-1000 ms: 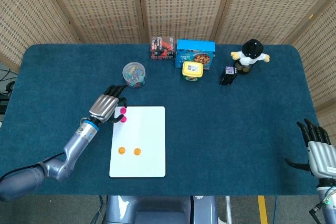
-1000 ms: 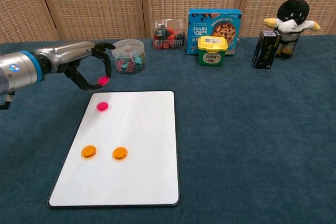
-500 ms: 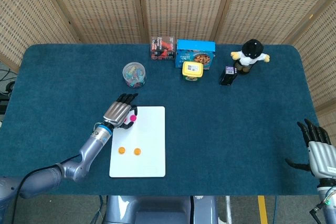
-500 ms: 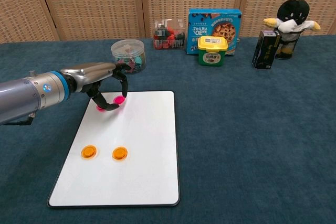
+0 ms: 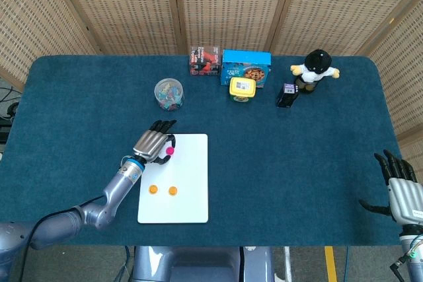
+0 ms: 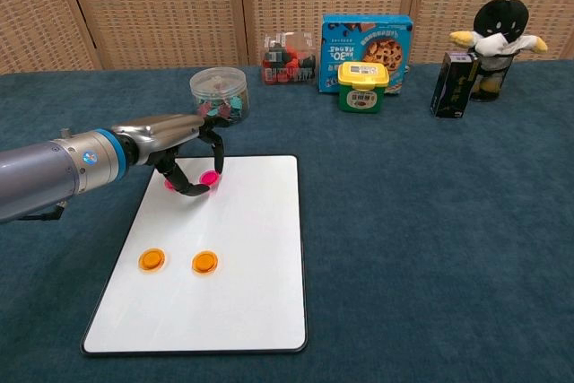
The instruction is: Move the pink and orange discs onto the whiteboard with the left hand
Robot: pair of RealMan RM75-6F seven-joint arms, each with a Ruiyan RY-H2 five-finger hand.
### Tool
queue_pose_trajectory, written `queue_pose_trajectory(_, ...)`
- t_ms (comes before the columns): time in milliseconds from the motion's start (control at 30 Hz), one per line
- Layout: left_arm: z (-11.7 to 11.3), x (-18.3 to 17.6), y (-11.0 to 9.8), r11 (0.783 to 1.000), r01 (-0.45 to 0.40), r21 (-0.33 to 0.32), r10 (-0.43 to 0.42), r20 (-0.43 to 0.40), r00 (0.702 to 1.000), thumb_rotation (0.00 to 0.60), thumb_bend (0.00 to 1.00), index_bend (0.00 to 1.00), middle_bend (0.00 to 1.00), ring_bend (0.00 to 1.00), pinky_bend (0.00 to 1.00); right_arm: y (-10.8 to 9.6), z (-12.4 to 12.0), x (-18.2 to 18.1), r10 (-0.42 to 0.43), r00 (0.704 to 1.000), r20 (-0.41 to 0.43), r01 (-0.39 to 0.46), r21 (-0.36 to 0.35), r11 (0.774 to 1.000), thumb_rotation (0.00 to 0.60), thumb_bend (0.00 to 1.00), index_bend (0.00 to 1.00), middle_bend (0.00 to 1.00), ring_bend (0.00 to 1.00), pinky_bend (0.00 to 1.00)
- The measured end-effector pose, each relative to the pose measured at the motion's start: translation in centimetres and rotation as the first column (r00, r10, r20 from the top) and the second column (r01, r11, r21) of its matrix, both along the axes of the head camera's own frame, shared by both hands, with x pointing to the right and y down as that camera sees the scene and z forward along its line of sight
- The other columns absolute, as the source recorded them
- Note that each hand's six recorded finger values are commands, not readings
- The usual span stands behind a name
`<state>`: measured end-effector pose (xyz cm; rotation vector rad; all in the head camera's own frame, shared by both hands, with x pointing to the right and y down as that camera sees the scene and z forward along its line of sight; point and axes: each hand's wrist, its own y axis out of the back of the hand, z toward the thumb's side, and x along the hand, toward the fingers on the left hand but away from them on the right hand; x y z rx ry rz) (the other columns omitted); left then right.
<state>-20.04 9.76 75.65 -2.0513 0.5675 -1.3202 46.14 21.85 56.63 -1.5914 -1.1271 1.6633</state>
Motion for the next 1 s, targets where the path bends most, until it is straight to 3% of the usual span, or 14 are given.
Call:
queue_pose_trajectory(433, 0.11, 0.13, 0.15, 1.000, -0.001, -0.002, 0.001, 0.001, 1.000, 0.600, 0.36, 0.69, 0.00, 0.00, 0.00, 0.03, -0.03, 0.00, 0.004, 1.000, 0.004, -0.004, 0.000, 1.000, 0.600, 0.00, 0.00, 0.00, 0.00, 0.00)
queue_pose_trajectory(733, 0.22, -0.01, 0.27, 1.000, -0.001, -0.012, 0.002, 0.006, 1.000, 0.600, 0.35, 0.48, 0.00, 0.00, 0.00, 0.05, -0.03, 0.01, 0.005, 1.000, 0.006, -0.005, -0.001, 1.000, 0.600, 0.00, 0.00, 0.00, 0.00, 0.00)
queue_pose_trajectory(867, 0.13, -0.05, 0.20, 1.000, 0.009, -0.015, -0.009, -0.002, 1.000, 0.600, 0.35, 0.34, 0.00, 0.00, 0.00, 0.05, -0.03, 0.02, 0.006, 1.000, 0.007, -0.006, -0.001, 1.000, 0.600, 0.00, 0.00, 0.00, 0.00, 0.00)
queue_pose_trajectory(1000, -0.15, -0.10, 0.06, 1.000, 0.014, -0.014, -0.014, -0.016, 1.000, 0.600, 0.34, 0.29, 0.00, 0.00, 0.00, 0.06, -0.05, 0.03, 0.006, 1.000, 0.007, -0.006, 0.000, 1.000, 0.600, 0.00, 0.00, 0.00, 0.00, 0.00)
